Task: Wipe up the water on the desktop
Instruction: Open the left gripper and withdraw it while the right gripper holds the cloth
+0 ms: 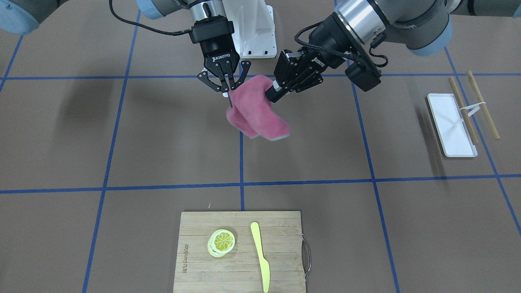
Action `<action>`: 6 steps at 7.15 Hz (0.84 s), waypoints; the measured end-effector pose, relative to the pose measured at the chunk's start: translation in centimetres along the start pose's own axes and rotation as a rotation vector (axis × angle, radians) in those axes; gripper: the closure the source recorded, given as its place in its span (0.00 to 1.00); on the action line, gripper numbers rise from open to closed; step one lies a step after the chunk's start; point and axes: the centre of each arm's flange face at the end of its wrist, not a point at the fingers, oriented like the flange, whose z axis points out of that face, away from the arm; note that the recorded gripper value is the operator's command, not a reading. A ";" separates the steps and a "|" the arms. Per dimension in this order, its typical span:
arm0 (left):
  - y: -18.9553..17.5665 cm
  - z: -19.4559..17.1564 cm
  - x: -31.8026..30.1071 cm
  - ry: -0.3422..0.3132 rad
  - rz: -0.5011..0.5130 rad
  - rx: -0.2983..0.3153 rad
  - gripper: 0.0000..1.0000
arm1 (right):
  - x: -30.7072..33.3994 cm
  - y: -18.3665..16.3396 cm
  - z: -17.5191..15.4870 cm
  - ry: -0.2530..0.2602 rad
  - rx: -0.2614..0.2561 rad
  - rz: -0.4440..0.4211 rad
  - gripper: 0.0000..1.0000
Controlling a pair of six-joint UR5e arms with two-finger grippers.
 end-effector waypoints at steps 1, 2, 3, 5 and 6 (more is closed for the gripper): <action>-1.0 -0.4 -0.9 -0.015 0.032 0.018 0.01 | 0.0 -0.1 -0.2 -0.006 -0.004 0.002 1.00; -1.6 -0.6 -1.4 -0.024 0.050 0.028 0.01 | -0.1 -0.3 -0.6 -0.018 -0.011 0.007 1.00; -2.3 -1.1 -1.8 -0.035 0.053 0.035 0.01 | 0.0 -0.5 -0.9 -0.026 -0.015 0.010 1.00; -6.0 -4.6 -3.3 -0.112 0.073 0.035 0.01 | 1.0 -1.0 -1.5 -0.031 -0.020 0.011 1.00; -8.8 -7.4 -4.1 -0.181 0.128 0.044 0.01 | 1.9 -1.4 -1.5 -0.028 -0.030 0.009 1.00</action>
